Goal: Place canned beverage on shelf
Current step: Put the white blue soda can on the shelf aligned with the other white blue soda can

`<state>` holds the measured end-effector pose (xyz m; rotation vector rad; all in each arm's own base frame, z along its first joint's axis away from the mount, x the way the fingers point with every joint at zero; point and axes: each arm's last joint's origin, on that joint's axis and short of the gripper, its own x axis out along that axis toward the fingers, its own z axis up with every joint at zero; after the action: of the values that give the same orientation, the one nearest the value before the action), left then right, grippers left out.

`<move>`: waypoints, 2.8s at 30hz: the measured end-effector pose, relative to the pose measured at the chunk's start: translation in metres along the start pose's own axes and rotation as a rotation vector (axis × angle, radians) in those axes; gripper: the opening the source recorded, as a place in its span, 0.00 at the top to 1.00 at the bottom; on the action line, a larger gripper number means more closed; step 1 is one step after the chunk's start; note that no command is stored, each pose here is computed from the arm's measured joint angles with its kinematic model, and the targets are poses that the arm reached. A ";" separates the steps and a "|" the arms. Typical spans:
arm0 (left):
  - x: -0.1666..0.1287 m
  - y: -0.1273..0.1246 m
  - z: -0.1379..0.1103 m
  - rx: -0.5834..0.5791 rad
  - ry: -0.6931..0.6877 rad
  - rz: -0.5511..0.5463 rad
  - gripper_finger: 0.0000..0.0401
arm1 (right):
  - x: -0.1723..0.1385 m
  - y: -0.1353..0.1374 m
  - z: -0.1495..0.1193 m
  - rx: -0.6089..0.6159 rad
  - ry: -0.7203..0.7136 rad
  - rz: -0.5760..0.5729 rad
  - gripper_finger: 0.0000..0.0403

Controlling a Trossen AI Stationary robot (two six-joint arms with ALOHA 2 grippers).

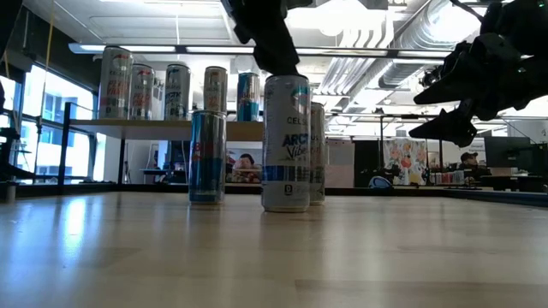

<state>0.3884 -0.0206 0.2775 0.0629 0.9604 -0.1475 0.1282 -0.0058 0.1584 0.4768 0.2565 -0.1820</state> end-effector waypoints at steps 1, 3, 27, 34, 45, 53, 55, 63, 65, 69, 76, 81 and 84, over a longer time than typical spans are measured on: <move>0.000 0.000 -0.001 0.000 0.006 0.004 0.27 | 0.000 0.000 0.000 0.000 0.000 0.000 0.11; 0.000 0.000 -0.001 -0.001 0.010 0.004 0.27 | 0.000 0.000 0.000 0.000 0.000 0.000 0.11; -0.005 -0.003 -0.001 -0.009 0.009 0.025 0.16 | 0.000 0.000 0.000 -0.001 -0.001 -0.006 0.11; -0.019 -0.007 0.005 0.035 -0.055 0.040 0.16 | 0.000 0.000 0.000 -0.001 0.003 -0.007 0.11; -0.012 0.006 0.004 0.096 -0.039 0.074 0.16 | 0.000 -0.001 -0.002 -0.002 0.018 -0.014 0.11; -0.004 0.010 0.001 0.090 -0.015 0.072 0.16 | 0.000 -0.001 -0.002 -0.002 0.021 -0.011 0.11; -0.001 0.010 0.001 0.090 -0.009 0.071 0.16 | 0.000 -0.001 -0.002 -0.002 0.021 -0.011 0.11; 0.009 0.013 -0.001 0.084 0.005 0.069 0.16 | 0.000 -0.001 -0.002 -0.002 0.024 -0.014 0.11; 0.011 0.014 0.001 0.090 -0.007 0.070 0.16 | 0.000 -0.001 -0.002 -0.002 0.024 -0.014 0.11; 0.017 0.014 0.000 0.089 0.005 0.070 0.17 | 0.000 -0.001 -0.003 -0.003 0.026 -0.014 0.11; 0.025 0.015 -0.006 0.059 0.058 0.065 0.23 | 0.000 -0.001 -0.003 -0.003 0.026 -0.015 0.11; 0.025 0.015 -0.007 0.029 0.078 0.062 0.34 | 0.000 -0.001 -0.003 -0.003 0.028 -0.016 0.11; 0.023 0.014 -0.009 0.023 0.095 0.056 0.42 | 0.000 -0.002 -0.003 -0.003 0.032 -0.019 0.11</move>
<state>0.3964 -0.0078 0.2532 0.1187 1.0509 -0.1049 0.1271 -0.0058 0.1550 0.4744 0.2928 -0.1924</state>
